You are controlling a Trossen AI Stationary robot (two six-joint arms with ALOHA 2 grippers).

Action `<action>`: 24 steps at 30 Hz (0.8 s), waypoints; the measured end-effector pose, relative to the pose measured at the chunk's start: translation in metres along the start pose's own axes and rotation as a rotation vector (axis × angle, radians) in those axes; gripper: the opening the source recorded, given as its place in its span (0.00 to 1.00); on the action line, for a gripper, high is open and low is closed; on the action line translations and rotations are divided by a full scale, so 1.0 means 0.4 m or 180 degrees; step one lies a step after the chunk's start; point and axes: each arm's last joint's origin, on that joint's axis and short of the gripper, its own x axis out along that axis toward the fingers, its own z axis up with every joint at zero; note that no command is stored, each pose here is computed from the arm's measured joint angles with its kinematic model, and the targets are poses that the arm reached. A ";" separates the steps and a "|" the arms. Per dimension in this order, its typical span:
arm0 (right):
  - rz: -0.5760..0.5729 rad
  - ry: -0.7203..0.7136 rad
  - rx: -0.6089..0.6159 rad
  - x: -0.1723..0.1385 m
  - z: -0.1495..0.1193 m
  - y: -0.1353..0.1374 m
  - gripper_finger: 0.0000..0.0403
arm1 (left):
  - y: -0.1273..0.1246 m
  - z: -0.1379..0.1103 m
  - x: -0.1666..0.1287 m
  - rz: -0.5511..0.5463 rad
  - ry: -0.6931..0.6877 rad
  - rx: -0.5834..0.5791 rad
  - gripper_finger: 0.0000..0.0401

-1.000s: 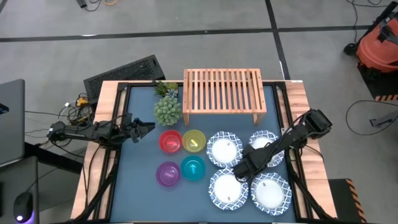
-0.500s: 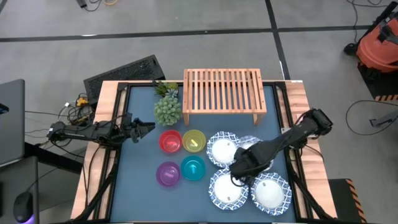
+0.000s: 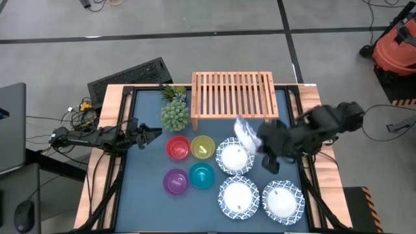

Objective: Place and stack bowls onto a shelf
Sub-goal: Put the white patterned bowl on the shelf

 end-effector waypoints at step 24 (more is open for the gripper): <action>-0.1828 0.0792 -0.1170 0.205 0.190 -0.323 0.05 | 0.001 -0.003 0.002 0.0022 0.0037 0.0007 0.49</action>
